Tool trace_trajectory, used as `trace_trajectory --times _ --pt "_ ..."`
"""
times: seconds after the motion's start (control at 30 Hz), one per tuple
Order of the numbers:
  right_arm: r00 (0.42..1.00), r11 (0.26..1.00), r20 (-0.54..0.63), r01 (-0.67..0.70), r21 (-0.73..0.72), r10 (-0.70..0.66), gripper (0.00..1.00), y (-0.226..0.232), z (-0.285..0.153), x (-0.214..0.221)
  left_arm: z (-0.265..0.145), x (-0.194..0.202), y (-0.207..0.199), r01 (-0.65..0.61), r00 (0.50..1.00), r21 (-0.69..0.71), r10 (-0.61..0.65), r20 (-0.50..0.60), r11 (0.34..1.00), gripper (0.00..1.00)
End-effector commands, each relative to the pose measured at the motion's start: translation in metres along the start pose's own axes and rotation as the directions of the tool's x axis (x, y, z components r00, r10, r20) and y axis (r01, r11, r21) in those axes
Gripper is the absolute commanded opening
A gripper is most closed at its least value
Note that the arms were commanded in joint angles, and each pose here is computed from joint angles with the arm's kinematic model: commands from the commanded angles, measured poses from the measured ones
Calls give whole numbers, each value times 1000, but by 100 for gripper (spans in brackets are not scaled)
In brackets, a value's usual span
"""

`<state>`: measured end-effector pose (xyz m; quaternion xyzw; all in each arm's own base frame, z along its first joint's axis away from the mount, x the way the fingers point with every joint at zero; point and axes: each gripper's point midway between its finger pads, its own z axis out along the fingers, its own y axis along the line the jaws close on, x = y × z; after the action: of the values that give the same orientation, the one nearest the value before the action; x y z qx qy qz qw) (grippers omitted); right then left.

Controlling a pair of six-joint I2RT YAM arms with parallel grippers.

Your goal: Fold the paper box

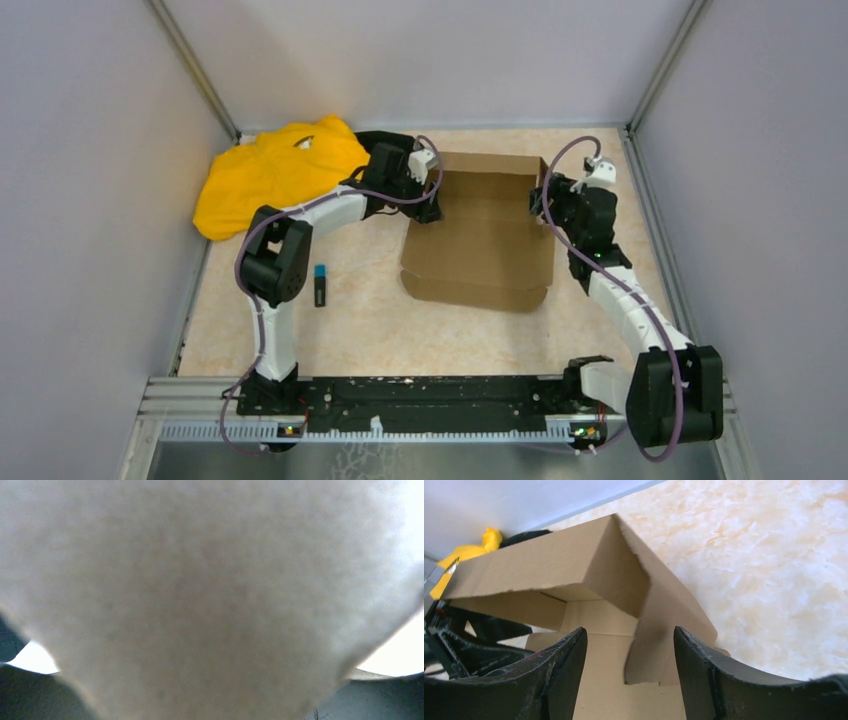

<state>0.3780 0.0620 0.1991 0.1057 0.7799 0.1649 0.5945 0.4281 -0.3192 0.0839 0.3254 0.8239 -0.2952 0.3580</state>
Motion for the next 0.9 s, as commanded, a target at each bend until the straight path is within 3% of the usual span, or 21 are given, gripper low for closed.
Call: trace_trajectory --times 0.0,0.1,0.43,0.67,0.87 --pt "988 989 78 -138 54 133 64 -16 7 -29 -9 4 -6 9 1000 24 -8 -26 1000 71" --pt "969 961 120 -234 150 217 64 -50 10 -31 -9 -9 -6 -9 1000 31 9 -22 999 69" --pt "884 858 206 -460 228 419 64 -111 31 -21 -6 -6 2 -11 996 46 15 -83 999 68" --pt "847 841 284 -508 185 449 64 -115 28 -30 -7 -5 5 -22 995 40 26 -93 999 68" --pt "859 855 332 -471 216 389 64 -118 15 -50 -4 -5 11 -12 995 37 15 -100 999 64"
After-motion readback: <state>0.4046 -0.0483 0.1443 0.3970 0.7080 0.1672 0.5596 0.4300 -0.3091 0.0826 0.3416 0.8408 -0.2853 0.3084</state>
